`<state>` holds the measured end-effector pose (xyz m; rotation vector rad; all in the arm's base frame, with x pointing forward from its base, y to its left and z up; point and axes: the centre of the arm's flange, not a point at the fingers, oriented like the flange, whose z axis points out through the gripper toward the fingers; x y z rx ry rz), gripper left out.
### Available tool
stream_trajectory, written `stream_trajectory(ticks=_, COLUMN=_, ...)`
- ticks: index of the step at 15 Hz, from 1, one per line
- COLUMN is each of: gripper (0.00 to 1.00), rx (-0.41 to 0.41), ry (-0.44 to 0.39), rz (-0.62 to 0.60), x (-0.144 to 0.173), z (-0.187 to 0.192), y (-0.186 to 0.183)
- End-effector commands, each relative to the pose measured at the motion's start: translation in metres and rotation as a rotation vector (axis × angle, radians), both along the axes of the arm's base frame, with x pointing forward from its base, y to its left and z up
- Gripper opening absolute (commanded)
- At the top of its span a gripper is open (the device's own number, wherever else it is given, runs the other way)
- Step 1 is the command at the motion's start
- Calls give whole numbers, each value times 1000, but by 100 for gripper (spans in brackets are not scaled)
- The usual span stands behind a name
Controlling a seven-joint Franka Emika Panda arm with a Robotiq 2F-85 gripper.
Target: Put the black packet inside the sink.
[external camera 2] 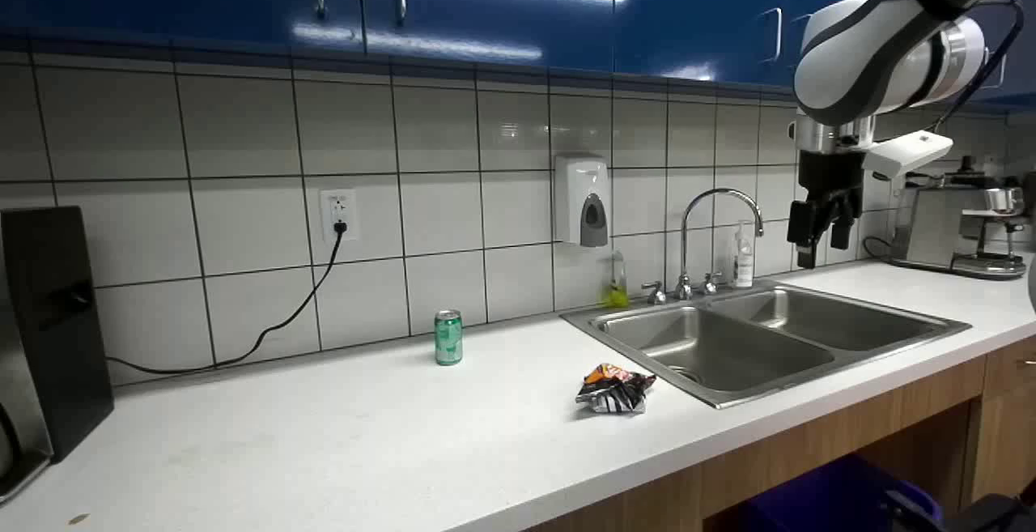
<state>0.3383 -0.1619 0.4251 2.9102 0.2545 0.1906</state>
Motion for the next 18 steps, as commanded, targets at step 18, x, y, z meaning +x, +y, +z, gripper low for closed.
stream_trajectory(ticks=18, gripper=100, rx=3, ry=53, rz=-3, x=61, z=-81, y=137)
